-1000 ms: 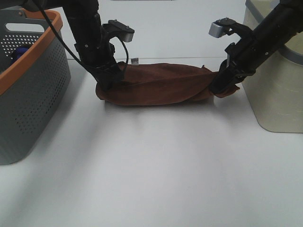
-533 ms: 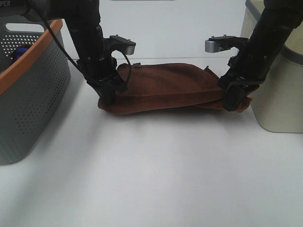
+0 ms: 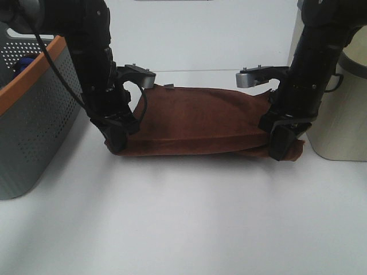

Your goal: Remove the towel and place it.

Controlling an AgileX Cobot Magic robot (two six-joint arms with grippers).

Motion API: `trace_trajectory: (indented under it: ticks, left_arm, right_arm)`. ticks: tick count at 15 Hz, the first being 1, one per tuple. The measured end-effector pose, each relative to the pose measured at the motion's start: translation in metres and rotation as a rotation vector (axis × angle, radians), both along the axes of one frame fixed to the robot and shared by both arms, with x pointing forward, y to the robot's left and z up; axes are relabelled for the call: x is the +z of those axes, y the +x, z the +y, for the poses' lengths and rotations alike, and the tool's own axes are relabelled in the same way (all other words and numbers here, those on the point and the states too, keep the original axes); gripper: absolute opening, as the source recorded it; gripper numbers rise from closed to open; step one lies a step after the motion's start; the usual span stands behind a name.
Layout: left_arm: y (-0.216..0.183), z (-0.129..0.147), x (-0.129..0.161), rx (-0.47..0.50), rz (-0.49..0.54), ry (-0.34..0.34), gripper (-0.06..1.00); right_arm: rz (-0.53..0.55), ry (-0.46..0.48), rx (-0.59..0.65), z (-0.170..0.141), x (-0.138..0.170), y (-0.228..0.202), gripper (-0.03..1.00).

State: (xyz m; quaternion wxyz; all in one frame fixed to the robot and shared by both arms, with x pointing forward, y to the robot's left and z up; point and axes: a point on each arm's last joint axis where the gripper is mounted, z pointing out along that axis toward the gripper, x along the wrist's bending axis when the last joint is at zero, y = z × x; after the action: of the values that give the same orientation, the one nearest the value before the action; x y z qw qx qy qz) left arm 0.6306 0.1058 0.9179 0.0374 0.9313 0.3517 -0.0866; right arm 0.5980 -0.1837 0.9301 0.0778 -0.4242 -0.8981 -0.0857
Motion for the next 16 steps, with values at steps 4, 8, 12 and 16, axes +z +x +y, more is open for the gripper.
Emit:
trace_trajectory:
  ticks: [4,8,12,16]
  left_arm:
    - [-0.005,0.002,-0.005,0.001,0.025,0.005,0.0]
    - [-0.004,0.002,-0.005,-0.001,0.022,0.008,0.0]
    - [-0.004,0.003,-0.005,0.0,0.018,0.024,0.0]
    - [-0.004,0.005,-0.005,0.065,0.019,0.053,0.44]
  right_arm:
    - [0.064,0.005,-0.035,0.0,-0.015,-0.014,0.02]
    - [0.078,0.019,-0.073,0.001,-0.017,-0.016,0.04]
    - [0.103,0.014,-0.159,0.002,-0.017,-0.016,0.34]
    - [0.205,-0.013,-0.261,0.001,-0.015,-0.023,0.65]
